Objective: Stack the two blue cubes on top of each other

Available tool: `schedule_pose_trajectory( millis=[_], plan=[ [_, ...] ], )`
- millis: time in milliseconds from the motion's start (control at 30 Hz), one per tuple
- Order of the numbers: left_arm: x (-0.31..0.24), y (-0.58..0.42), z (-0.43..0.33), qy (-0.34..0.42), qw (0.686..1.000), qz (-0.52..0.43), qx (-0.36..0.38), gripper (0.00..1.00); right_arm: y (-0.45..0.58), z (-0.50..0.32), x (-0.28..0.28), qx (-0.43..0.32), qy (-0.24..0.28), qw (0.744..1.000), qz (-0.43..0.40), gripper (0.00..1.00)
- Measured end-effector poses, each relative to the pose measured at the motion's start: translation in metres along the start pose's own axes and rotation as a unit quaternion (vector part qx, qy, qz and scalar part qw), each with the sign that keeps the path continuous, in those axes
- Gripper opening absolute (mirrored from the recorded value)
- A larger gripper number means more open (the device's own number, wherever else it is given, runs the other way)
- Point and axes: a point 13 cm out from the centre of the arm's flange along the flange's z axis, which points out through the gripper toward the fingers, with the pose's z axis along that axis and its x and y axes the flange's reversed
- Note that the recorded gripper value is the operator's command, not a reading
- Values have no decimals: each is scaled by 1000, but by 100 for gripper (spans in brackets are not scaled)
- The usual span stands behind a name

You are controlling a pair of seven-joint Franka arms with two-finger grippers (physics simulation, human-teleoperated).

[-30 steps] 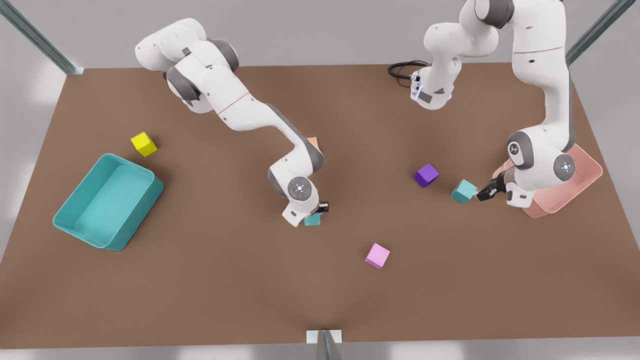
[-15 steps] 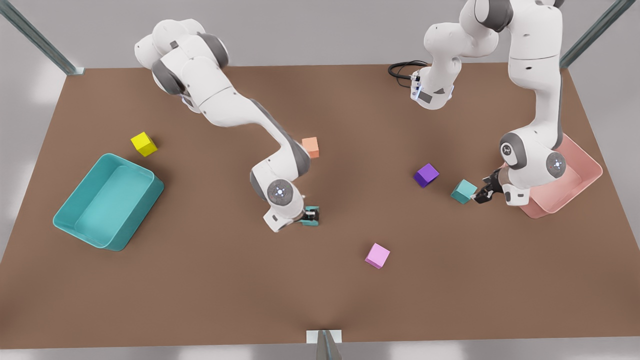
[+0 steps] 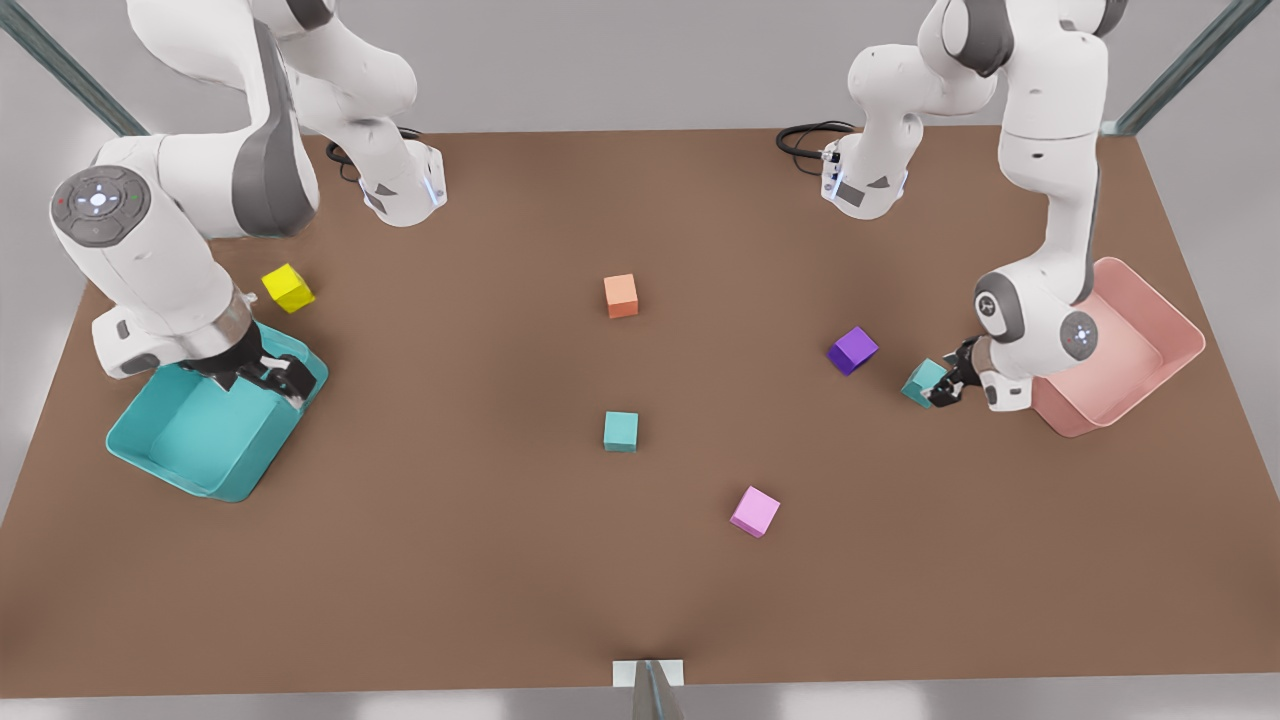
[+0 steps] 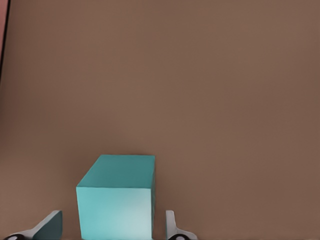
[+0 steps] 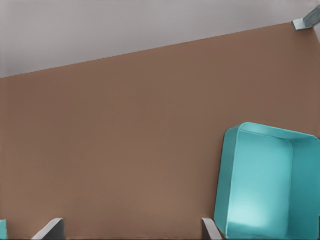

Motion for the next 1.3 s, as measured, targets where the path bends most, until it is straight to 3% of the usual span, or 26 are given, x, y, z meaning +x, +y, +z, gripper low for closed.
schedule_pose_trajectory(
  millis=[333, 400, 433, 567, 700, 767, 900, 967, 1067, 1300],
  plan=[
    [0, 7, 41, 8, 1000, -14, -25, 99, -12, 12, 27, 11, 51, 993, -110, 100],
    [2, 3, 44, 8, 1000, -15, -24, 49, -11, 15, 31, 10, 60, 990, -126, 100],
    [2, 2, 45, 7, 1000, -16, -23, 46, -10, 17, 32, 10, 65, 989, -134, 100],
    [8, -20, 30, -5, 1000, -7, -8, 46, -11, 23, 36, 7, 77, 984, -158, 100],
    [56, -99, -5, -47, 992, 117, -7, 50, -14, 27, 37, 0, 85, 981, -173, 100],
    [123, -181, -26, -77, 975, 210, -6, 49, -14, 27, 37, -2, 86, 980, -180, 100],
    [318, -310, -11, -95, 936, 339, 1, 49, -11, 29, 38, -5, 90, 978, -190, 100],
    [366, -332, 1, -93, 934, 346, 3, 49, -11, 31, 39, -6, 92, 977, -192, 100],
    [397, -368, 20, -95, 941, 324, 14, 50, -14, 34, 38, -8, 96, 977, -192, 100],
    [406, -424, 40, -94, 964, 246, 35, 50, -14, 38, 40, -15, 101, 975, -195, 100]
  ],
)
